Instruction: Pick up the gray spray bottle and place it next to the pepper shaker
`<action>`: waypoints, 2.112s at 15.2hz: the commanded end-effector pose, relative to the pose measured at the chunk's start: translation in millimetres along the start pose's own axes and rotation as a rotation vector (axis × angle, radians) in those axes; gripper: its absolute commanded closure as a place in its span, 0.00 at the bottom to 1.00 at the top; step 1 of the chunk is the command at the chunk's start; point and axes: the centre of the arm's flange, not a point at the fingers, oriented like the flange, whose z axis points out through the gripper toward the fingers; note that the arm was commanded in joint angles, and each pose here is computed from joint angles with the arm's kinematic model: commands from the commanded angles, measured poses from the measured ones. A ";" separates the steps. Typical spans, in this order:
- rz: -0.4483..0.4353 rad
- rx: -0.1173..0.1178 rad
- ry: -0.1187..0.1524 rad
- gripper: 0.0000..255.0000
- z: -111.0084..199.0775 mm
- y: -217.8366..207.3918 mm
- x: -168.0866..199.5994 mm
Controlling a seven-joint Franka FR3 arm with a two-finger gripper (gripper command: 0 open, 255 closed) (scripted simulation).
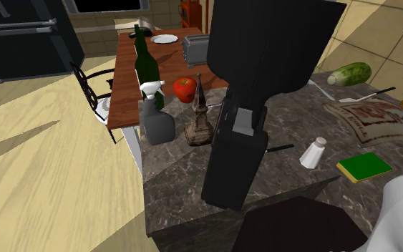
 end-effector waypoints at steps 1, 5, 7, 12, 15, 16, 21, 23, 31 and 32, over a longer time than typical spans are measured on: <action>0.000 0.000 0.000 0.00 0.0 0.0 0.0; -0.070 0.011 0.050 0.00 23.9 47.5 4.6; -0.104 0.017 0.075 0.00 35.9 71.0 8.7; -0.191 0.030 0.137 0.00 66.0 128.7 23.5; -0.243 0.039 0.174 0.00 83.9 162.4 35.7; -0.261 0.041 0.186 0.00 89.8 173.5 40.3; -0.348 0.055 0.249 0.00 118.9 227.1 67.2; -0.383 0.061 0.273 0.00 130.2 247.8 79.8; -0.522 0.083 0.373 0.00 173.2 324.9 139.6; -0.539 0.086 0.385 0.00 178.2 333.9 148.1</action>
